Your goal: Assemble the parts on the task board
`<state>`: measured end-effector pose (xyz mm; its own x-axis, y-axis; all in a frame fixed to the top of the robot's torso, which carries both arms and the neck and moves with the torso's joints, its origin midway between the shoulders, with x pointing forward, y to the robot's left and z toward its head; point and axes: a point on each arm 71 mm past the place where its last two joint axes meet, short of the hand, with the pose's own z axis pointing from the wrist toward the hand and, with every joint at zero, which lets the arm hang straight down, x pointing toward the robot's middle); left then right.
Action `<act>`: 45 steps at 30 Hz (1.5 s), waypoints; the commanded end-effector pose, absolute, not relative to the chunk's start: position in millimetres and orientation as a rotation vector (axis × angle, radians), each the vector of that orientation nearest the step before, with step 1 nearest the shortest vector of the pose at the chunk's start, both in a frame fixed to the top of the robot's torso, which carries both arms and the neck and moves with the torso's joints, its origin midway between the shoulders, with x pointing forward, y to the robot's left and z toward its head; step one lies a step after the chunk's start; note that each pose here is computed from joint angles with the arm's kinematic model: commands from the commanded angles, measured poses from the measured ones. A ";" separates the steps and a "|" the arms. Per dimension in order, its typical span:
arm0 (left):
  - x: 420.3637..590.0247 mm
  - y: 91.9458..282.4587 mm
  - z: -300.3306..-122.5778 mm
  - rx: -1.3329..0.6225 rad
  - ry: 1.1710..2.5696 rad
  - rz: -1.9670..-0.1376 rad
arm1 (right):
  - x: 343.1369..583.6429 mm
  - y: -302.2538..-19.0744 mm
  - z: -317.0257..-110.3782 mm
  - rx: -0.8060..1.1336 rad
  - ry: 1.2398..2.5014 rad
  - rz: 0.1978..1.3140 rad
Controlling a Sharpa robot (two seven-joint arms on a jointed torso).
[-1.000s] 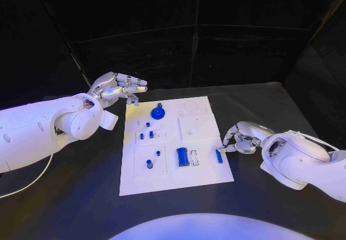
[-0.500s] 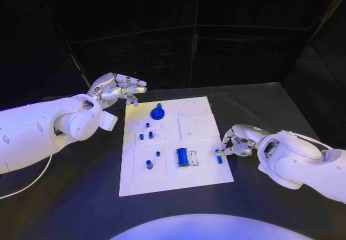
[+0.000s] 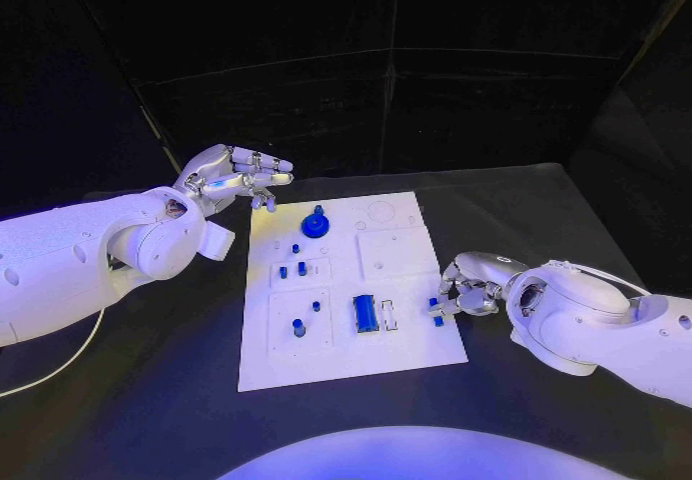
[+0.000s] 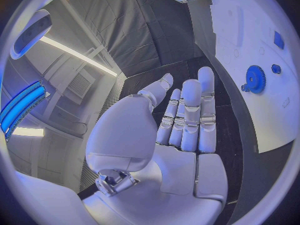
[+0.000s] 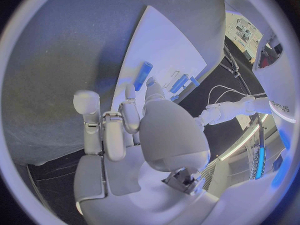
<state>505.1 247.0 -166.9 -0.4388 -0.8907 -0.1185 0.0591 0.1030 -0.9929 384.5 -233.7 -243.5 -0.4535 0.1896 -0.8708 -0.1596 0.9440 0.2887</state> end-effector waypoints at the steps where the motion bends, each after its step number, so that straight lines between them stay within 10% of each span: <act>1: 504.8 246.3 -165.9 -0.840 1.560 -1.477 | 384.3 -233.3 -246.3 -0.027 2.034 0.363; 25: 503.8 248.4 -165.7 -0.842 1.560 -1.474 | 385.0 -218.5 -252.9 -0.123 2.030 0.319; 45: 503.8 247.7 -165.8 -0.841 1.562 -1.476 | 382.1 -212.8 -243.5 0.304 1.961 0.645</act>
